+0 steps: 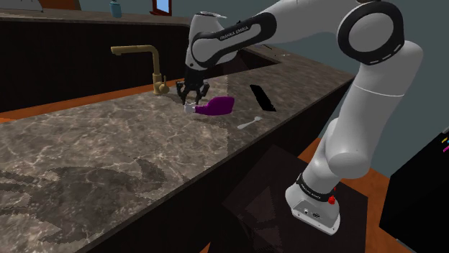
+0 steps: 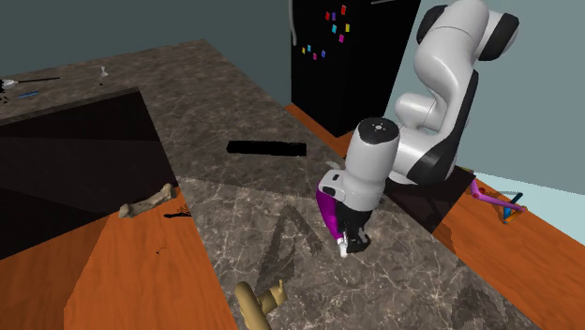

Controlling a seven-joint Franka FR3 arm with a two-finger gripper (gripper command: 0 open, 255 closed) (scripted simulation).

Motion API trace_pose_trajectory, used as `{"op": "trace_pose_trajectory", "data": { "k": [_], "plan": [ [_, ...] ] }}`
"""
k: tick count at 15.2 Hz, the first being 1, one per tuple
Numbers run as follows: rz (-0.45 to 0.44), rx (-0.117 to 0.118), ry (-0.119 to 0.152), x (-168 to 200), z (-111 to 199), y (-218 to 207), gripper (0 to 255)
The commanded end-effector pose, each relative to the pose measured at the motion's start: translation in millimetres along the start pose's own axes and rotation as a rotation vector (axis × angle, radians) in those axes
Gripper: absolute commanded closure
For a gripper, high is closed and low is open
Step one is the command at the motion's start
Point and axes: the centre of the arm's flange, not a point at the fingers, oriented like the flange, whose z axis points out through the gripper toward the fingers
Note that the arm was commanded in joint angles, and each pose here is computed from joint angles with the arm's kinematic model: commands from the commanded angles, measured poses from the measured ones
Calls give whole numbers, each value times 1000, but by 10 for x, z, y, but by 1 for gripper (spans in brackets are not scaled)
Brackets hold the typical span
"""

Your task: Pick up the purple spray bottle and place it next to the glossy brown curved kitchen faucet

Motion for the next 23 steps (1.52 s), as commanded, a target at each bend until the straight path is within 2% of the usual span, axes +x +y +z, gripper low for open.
{"op": "trace_pose_trajectory", "data": {
  "k": [1,10,18,19,23],
  "plan": [
    [2,-2,-2,-4,116,7,255],
    [2,-2,-2,-26,592,52,255],
    [2,-2,-2,-26,592,52,255],
    [3,-5,0,1,587,-62,0],
    [2,-3,-2,84,622,-68,0]
  ]
}}
